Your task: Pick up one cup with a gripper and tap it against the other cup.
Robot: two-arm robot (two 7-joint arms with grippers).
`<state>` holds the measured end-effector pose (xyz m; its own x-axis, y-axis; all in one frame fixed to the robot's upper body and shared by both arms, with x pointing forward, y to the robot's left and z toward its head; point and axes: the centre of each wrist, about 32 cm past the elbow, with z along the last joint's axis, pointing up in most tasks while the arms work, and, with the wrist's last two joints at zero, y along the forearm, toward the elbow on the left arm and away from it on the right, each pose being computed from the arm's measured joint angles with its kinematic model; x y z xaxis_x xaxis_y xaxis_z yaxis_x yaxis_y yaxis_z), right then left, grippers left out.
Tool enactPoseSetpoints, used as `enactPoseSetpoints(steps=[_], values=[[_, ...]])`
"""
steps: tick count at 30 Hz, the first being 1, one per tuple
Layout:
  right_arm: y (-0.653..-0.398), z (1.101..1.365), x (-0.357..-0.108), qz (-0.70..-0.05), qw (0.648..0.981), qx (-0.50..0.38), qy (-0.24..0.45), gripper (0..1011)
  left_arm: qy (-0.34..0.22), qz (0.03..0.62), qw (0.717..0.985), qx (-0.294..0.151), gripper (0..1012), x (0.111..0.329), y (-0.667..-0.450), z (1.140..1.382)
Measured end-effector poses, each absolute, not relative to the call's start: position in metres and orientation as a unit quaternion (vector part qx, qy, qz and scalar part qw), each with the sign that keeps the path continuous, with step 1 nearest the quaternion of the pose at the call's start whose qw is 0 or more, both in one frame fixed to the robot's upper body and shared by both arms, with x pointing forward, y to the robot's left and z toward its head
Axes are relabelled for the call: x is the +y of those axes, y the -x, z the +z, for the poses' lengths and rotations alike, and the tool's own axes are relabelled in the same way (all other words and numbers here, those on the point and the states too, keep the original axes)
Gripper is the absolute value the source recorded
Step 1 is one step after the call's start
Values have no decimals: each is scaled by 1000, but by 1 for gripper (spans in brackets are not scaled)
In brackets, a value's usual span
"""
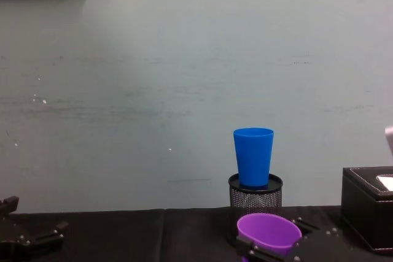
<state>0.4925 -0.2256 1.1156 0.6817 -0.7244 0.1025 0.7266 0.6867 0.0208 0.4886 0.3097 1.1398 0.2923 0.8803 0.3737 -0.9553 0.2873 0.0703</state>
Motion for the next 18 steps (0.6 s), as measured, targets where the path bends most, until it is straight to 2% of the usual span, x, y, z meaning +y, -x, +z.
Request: enactPoseSetpoints(steps=[18], values=[[-491,1098,-225,-398,917,-27,8,730,-142,580,791,-132,1000,310,-489,1140]])
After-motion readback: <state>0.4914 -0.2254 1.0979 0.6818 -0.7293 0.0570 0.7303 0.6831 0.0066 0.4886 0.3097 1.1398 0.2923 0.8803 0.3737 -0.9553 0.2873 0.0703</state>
